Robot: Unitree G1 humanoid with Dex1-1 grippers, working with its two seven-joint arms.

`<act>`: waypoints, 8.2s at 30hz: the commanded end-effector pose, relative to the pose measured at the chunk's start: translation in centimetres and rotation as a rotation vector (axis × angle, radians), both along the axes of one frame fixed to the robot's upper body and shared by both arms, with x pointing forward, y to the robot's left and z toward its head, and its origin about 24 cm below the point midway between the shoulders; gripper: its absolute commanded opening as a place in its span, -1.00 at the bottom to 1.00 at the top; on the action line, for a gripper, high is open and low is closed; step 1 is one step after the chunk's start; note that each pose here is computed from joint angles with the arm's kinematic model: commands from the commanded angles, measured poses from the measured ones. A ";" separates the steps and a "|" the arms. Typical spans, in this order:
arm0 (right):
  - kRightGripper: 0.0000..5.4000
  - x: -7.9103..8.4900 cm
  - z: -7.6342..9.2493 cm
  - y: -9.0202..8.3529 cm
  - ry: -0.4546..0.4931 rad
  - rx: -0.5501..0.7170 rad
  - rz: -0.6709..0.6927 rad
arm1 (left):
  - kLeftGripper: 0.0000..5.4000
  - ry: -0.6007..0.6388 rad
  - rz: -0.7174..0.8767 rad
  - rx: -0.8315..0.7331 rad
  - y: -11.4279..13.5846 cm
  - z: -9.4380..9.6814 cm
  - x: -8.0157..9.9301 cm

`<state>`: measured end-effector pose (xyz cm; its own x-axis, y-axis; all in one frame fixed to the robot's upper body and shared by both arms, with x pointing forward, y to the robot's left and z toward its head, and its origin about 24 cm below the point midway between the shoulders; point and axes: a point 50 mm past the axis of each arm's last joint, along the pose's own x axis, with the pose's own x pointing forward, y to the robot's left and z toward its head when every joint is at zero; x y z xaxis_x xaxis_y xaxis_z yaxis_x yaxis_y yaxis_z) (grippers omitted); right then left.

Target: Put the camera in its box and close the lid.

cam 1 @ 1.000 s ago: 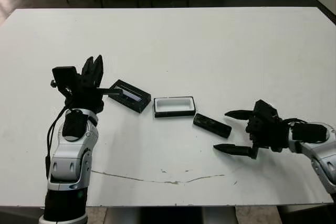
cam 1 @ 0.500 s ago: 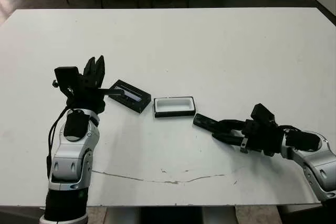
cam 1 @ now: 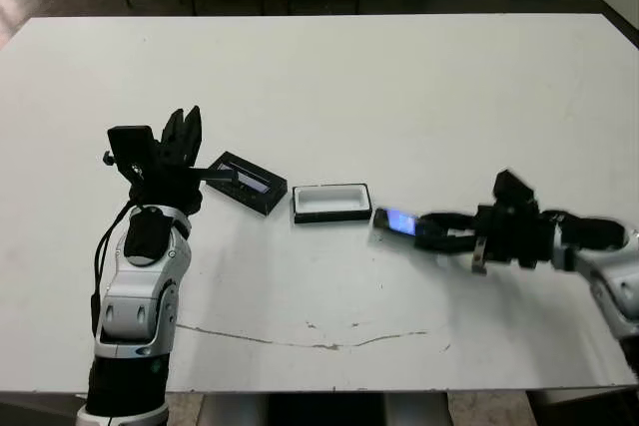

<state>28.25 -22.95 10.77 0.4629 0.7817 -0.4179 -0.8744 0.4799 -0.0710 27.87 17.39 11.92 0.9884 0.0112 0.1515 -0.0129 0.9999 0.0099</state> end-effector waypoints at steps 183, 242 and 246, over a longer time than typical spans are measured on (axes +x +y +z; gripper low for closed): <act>-0.99 2.2 5.3 5.2 -0.846 0.112 -0.445 | -1.00 -0.076 0.021 0.104 0.9 2.8 0.4; -0.99 0.8 4.0 3.6 -0.689 0.074 -0.451 | -1.00 1.061 -1.203 1.372 -6.4 0.8 9.0; -0.99 0.8 3.9 3.6 -0.691 0.064 -0.454 | -1.00 1.010 -1.245 1.508 -5.8 1.0 8.2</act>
